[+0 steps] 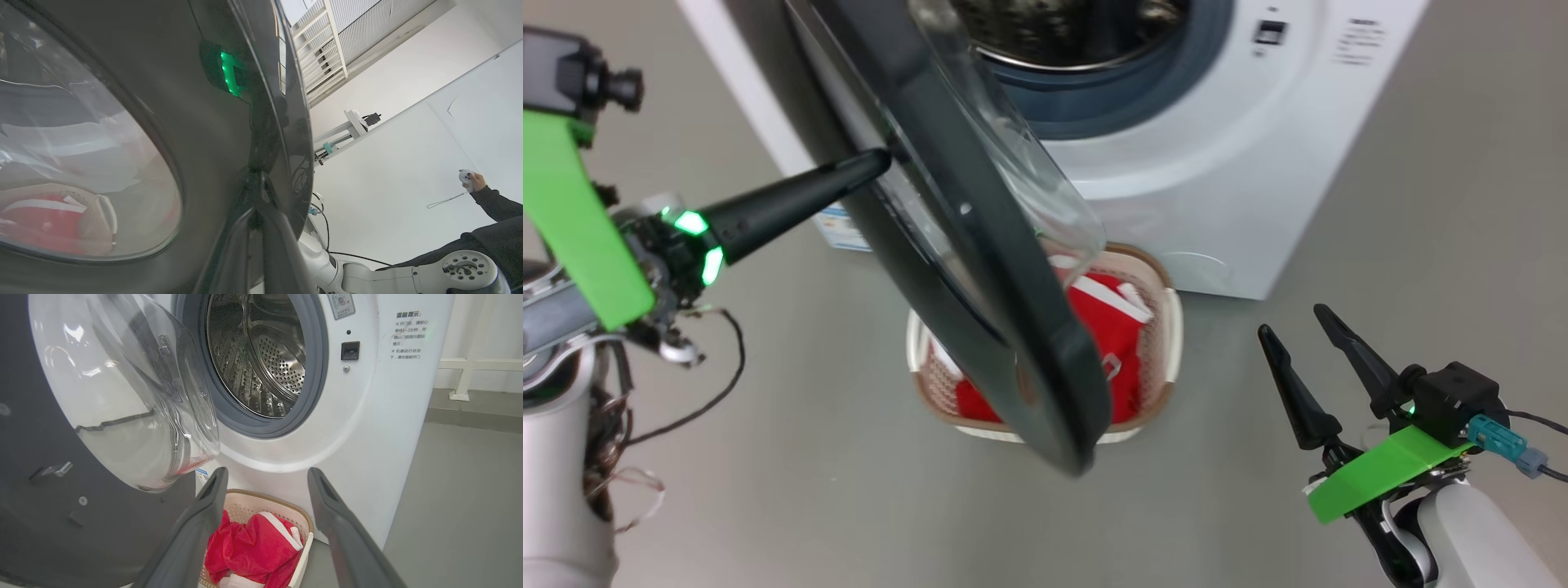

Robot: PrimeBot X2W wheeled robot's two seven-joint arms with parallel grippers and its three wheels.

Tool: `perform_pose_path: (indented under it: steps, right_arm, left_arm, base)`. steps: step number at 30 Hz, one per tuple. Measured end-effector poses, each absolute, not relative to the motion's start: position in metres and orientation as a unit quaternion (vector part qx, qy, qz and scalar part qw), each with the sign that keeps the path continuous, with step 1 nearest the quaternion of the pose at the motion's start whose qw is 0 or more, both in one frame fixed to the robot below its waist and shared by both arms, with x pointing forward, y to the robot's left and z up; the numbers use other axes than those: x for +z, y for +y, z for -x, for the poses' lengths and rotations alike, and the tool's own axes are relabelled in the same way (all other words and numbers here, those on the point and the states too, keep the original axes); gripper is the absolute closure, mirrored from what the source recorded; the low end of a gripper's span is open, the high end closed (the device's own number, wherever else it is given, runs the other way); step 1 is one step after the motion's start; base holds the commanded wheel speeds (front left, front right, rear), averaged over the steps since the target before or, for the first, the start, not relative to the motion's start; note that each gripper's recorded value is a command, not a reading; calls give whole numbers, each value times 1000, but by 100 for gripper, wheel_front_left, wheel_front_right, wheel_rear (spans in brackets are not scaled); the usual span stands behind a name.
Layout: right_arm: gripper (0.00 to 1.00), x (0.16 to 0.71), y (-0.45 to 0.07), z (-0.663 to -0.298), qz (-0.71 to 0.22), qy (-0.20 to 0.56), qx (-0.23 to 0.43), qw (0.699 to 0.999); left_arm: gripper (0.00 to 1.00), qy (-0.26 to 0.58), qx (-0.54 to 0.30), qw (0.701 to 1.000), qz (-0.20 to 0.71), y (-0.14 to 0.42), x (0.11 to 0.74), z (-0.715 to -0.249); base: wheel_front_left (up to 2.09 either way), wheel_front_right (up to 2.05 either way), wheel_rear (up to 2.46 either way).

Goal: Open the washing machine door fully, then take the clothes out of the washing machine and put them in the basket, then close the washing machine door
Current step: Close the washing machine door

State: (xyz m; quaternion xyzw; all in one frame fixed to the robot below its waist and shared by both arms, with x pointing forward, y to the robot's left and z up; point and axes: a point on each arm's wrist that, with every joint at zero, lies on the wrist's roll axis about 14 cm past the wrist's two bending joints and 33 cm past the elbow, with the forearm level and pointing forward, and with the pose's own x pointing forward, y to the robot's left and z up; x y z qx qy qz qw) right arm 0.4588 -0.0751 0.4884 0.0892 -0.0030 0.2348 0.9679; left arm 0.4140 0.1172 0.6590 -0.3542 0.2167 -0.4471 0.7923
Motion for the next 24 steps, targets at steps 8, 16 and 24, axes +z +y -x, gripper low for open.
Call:
perform_pose_path:
  steps: [8, 16, 24]
  right_arm:
    - [0, 483, -122, -454, -89, -3, 162, 983]
    - [0, 477, -150, -453, -89, 2, 119, 989]
    - [0, 471, -171, -448, -86, 9, 85, 993]
  left_arm:
    - [100, 215, -483, 774, 348, 65, 661, -465]
    - [100, 213, -488, 768, 357, 39, 653, -504]
    - [100, 206, -467, 780, 363, 32, 644, -542]
  base:
    - [0, 0, 0]
    - [0, 0, 0]
    - [0, 0, 0]
